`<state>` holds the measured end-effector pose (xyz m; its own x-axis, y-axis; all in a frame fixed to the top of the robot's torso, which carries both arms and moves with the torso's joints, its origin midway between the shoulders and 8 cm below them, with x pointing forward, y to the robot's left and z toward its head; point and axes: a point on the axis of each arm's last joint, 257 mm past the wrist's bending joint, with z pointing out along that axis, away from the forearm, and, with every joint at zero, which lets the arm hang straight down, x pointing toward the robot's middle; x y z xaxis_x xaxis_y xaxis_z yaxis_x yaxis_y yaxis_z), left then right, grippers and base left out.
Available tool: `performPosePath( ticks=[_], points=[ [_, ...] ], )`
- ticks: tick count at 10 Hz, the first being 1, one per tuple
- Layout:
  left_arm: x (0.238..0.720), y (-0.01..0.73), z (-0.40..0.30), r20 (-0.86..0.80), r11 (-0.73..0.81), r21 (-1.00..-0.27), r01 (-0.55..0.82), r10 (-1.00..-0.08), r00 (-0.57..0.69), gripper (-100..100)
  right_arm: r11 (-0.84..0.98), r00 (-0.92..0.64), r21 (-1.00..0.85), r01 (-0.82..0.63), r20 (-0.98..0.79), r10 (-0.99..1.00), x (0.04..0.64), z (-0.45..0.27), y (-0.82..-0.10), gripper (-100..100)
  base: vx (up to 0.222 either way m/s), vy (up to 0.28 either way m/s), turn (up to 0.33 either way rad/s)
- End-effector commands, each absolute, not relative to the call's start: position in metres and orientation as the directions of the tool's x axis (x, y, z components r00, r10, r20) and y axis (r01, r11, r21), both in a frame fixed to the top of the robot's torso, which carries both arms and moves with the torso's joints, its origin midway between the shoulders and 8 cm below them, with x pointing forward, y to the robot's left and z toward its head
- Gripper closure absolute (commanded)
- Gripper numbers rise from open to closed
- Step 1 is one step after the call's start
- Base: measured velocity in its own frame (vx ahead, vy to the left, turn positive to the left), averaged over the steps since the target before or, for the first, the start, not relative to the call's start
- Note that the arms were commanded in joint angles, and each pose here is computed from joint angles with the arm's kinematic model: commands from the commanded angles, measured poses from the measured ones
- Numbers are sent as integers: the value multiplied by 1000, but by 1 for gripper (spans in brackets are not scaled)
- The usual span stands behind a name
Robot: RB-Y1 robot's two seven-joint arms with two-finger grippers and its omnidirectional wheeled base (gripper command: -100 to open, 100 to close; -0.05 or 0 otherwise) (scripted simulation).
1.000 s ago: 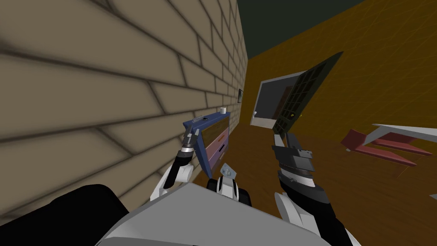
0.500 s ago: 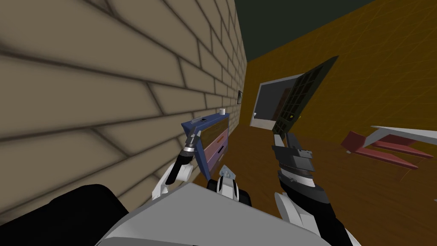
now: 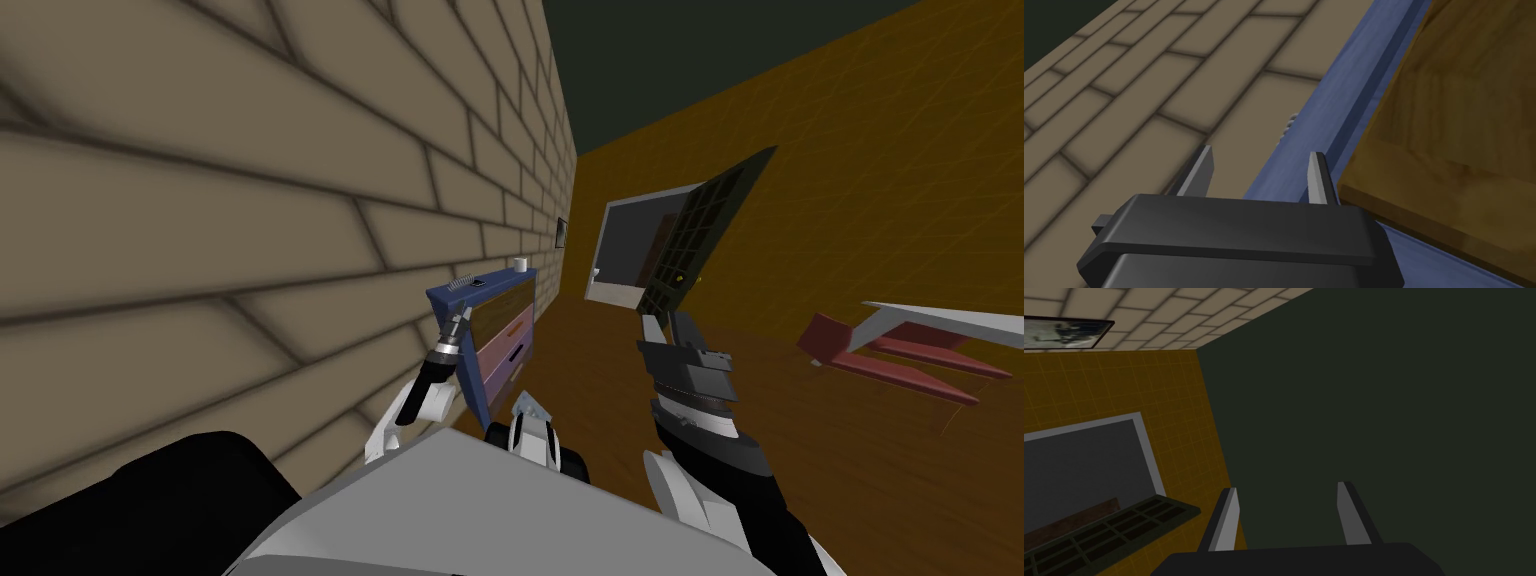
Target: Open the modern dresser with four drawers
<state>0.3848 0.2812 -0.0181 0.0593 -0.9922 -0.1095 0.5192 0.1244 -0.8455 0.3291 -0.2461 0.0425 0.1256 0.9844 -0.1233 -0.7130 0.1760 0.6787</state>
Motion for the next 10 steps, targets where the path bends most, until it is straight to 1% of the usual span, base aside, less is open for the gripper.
performPosePath(
  ticks=[1, 7, 10],
  points=[
    [397, 281, -40, -97, 111, -878, 467, -994, 54, -100, 176, 126, 679, -713, -123, 984, 329, 43, -246, 0, 42, -36, -69],
    [424, 283, -91, -101, 112, -936, 334, -994, 49, -100, 176, 126, 679, -713, -123, 984, 329, 43, -246, 0, 77, -48, -51],
    [436, 281, -119, -52, 67, -962, 264, -997, 65, -100, 176, 126, 679, -713, -123, 984, 329, 43, -246, 0, 78, -46, -47]
  ],
)
